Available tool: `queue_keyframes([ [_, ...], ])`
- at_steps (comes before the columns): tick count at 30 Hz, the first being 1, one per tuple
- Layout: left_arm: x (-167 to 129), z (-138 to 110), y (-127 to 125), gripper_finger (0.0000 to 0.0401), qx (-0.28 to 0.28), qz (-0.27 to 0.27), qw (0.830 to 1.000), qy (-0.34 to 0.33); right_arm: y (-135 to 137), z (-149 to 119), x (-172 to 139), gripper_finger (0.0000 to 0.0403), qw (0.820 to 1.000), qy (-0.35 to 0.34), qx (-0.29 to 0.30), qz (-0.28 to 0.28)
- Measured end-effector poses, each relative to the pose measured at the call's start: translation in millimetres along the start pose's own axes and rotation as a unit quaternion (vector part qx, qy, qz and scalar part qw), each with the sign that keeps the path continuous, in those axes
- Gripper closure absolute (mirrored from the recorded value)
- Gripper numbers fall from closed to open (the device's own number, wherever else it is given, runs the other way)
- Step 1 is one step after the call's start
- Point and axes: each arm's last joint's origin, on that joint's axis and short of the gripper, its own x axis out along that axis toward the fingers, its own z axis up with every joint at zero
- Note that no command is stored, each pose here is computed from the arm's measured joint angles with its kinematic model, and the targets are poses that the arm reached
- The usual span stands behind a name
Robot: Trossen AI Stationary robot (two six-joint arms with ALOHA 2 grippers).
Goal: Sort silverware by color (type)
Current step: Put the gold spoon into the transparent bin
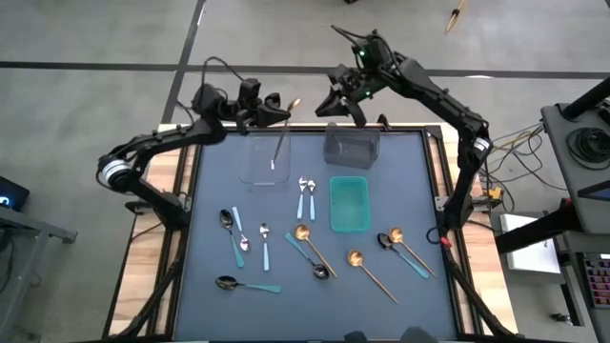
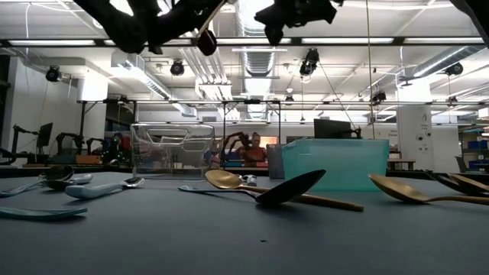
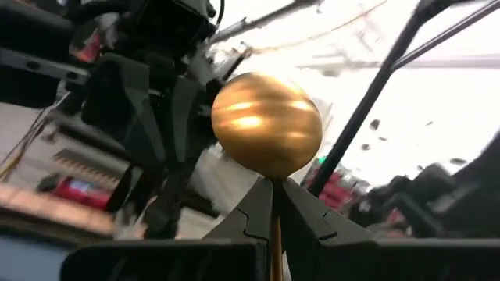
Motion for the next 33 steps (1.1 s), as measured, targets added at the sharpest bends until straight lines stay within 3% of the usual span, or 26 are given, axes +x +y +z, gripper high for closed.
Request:
queue_keyframes([
  [7,-2.2,-14.1,7.8,0.0401,-0.036,0.003,0.999,-0.026,2.1,17.9,8.2,0.0349,0.998,-0.049,-0.033,-0.01],
  [12,-2.3,-13.0,6.6,0.0401,-0.027,-0.003,0.999,-0.029,-0.6,18.0,8.2,0.0287,0.998,-0.046,-0.023,-0.047],
  [16,-1.4,-12.9,6.0,0.0401,-0.029,-0.005,0.999,-0.028,1.3,19.8,11.0,0.0234,0.997,-0.049,-0.044,-0.045],
  [20,0.6,-16.3,8.7,0.0401,-0.035,-0.005,0.999,-0.025,6.1,25.8,18.0,0.0205,0.994,-0.065,-0.075,-0.037],
  [26,7.3,-22.9,13.6,0.0401,-0.045,-0.008,0.999,-0.019,11.0,30.1,23.8,0.0211,0.992,-0.076,-0.093,-0.03],
  [33,15.5,-20.5,11.2,0.0401,-0.04,-0.031,0.998,-0.023,12.0,28.9,28.6,0.0252,0.992,-0.075,-0.103,-0.021],
])
